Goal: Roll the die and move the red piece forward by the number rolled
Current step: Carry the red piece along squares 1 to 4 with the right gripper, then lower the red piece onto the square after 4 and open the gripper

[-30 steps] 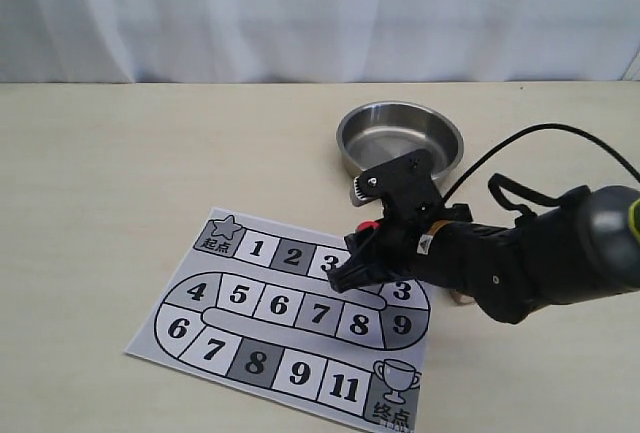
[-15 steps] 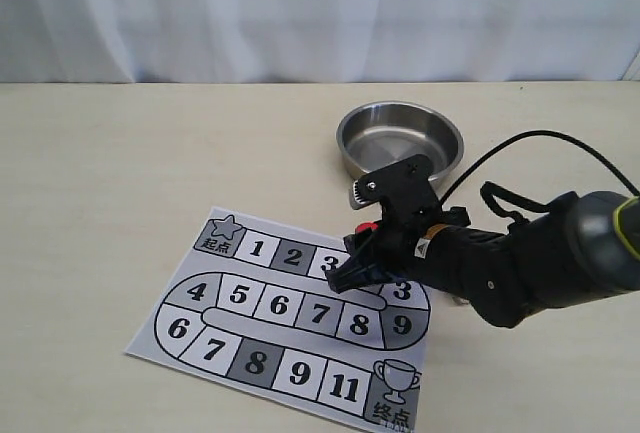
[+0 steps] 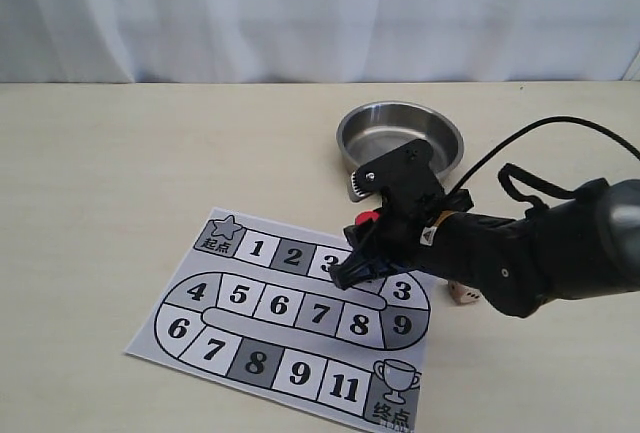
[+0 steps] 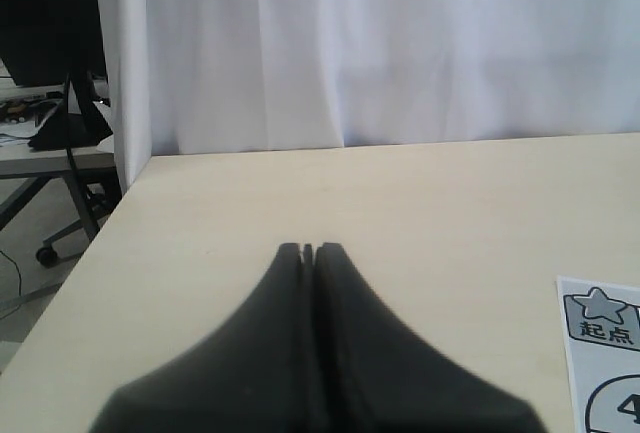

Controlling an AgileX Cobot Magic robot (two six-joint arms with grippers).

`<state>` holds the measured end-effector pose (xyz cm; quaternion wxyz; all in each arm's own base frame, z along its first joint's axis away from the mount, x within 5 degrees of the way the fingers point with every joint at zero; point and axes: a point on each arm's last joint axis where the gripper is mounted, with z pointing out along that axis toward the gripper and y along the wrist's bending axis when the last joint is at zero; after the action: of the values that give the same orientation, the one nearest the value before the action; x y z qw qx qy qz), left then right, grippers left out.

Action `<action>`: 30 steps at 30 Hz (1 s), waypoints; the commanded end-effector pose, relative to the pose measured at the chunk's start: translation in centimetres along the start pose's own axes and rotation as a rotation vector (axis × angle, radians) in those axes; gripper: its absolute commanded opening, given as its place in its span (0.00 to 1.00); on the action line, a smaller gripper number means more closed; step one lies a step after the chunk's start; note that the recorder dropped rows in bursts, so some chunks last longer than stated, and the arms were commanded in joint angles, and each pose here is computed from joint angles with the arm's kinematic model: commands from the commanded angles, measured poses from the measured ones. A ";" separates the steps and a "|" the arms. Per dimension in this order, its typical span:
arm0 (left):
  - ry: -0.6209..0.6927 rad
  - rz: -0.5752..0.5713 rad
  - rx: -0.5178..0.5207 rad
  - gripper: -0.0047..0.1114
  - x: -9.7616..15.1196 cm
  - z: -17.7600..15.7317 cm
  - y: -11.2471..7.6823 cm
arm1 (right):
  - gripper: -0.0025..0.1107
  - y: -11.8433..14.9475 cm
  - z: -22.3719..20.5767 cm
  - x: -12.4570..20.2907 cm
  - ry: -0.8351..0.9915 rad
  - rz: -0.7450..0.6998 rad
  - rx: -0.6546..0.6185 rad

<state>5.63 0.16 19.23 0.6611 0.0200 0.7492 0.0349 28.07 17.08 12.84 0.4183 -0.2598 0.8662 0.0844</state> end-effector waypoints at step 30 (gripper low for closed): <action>-0.025 -0.003 0.000 0.04 -0.4 -0.1 0.0 | 0.06 -1.0 -1.2 5.4 0.058 0.031 0.046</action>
<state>5.63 0.16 19.23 0.6611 0.0200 0.7492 0.0349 25.15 13.89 10.27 0.4104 -0.2371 0.8780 0.0667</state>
